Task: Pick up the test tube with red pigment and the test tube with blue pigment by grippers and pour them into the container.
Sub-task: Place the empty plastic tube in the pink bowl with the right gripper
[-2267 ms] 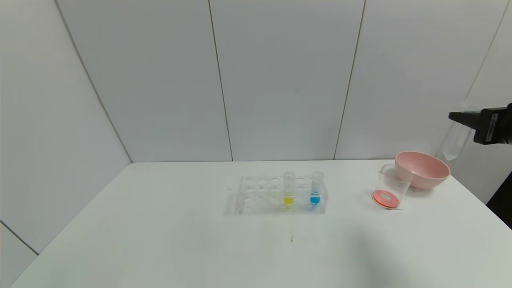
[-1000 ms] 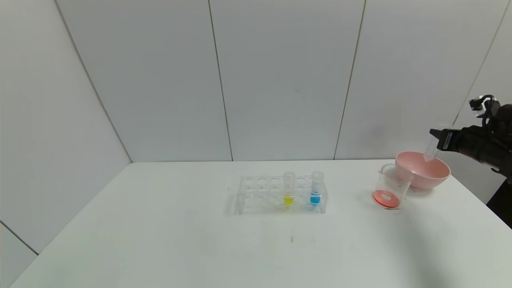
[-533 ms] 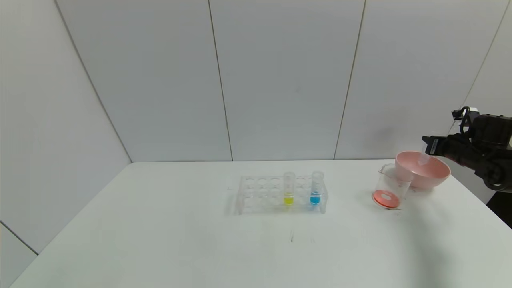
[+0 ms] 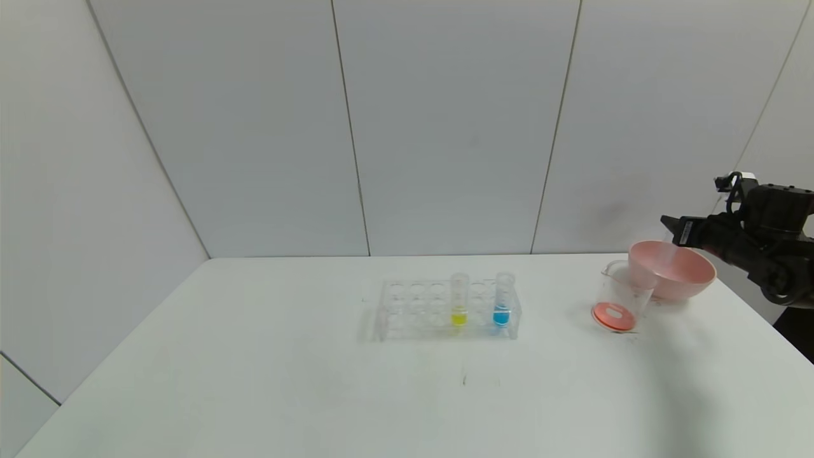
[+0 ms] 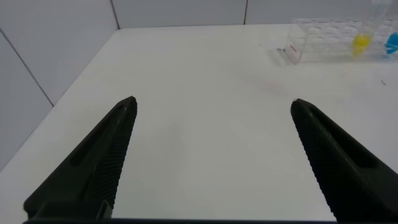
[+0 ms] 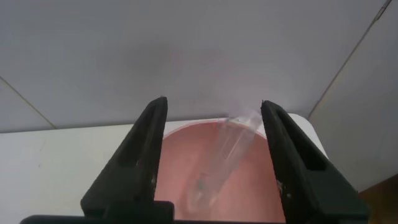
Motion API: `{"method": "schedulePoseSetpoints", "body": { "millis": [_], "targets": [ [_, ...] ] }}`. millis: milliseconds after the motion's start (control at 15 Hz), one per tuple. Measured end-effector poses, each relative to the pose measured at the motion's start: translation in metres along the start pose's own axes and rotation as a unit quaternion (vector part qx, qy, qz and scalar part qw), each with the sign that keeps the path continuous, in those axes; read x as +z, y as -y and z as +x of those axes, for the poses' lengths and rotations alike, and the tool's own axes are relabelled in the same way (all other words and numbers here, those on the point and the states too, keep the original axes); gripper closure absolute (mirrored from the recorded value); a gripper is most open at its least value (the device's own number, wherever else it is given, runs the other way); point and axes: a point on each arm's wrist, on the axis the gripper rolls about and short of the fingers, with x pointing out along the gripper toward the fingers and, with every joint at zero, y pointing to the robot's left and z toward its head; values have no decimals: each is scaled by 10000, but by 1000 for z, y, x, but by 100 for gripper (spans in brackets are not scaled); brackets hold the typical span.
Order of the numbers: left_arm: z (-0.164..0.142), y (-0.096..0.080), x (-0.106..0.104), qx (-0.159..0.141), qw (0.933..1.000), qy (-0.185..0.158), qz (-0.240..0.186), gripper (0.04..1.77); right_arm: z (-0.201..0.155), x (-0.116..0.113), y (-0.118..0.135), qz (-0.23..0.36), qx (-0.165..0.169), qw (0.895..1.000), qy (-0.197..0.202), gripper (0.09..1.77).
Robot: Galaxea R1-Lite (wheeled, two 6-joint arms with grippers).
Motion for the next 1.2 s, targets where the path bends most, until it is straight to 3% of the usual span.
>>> {"method": "schedulePoseSetpoints", "body": {
  "millis": [467, 867, 1067, 1200],
  "targets": [
    [0, 0, 0, 0, 10000, 0, 0, 5, -23, -6, -9, 21, 53, 9999, -131, 40],
    [0, 0, 0, 0, 10000, 0, 0, 5, -109, -17, -28, 25, 214, 9995, -236, 26],
    [0, 0, 0, 0, 10000, 0, 0, 5, -160, -26, -56, -25, 580, 9979, -291, 23],
    [0, 0, 0, 0, 10000, 0, 0, 5, -193, -31, -85, -92, 1088, 9935, -333, 21]
  ]
}}
